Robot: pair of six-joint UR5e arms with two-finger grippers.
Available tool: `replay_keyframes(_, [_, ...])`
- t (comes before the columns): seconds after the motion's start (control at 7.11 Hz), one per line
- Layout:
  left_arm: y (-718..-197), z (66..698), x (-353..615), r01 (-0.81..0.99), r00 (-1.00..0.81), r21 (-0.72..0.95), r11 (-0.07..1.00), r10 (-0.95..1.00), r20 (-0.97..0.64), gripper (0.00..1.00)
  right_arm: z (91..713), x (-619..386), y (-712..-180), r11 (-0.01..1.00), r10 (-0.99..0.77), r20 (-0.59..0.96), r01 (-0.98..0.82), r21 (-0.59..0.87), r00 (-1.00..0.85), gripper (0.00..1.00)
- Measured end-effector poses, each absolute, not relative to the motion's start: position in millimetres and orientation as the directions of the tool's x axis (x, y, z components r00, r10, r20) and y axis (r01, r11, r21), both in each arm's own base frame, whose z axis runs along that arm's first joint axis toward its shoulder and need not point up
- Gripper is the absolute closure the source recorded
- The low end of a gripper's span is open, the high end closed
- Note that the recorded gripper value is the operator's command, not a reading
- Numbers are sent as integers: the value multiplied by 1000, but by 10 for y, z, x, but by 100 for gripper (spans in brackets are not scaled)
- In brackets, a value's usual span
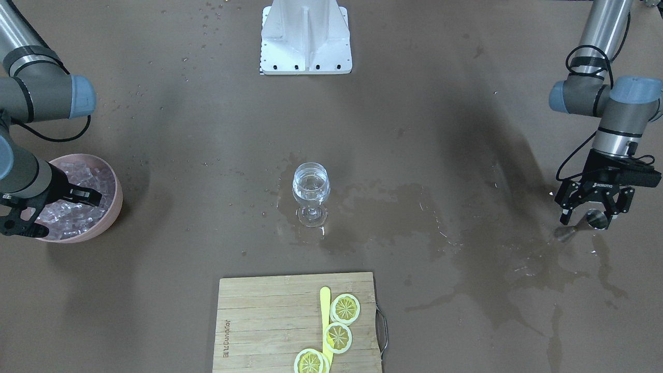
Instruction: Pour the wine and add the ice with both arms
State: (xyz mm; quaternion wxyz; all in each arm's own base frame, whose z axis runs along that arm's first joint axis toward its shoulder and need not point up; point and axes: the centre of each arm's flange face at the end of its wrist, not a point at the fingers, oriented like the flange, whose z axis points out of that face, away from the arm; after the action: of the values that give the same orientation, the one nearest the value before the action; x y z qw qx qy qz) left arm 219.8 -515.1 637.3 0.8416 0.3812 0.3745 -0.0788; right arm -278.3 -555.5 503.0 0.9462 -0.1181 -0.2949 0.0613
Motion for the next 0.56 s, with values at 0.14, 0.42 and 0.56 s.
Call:
replay_keyframes(0.14, [-5157, 6367, 2200, 427, 707, 583, 691, 147, -692, 5, 5026, -2797, -5543, 964, 185, 544, -45, -261, 818, 47])
replay_keyframes(0.42, [-5153, 6363, 2244, 443, 714, 589, 675, 131, -688, 9, 5037, -2790, -5520, 964, 186, 544, -45, -262, 819, 47])
replay_keyframes(0.56, [-5141, 6367, 2277, 446, 719, 594, 669, 127, -683, 13, 5055, -2789, -5507, 964, 185, 542, -43, -264, 820, 46])
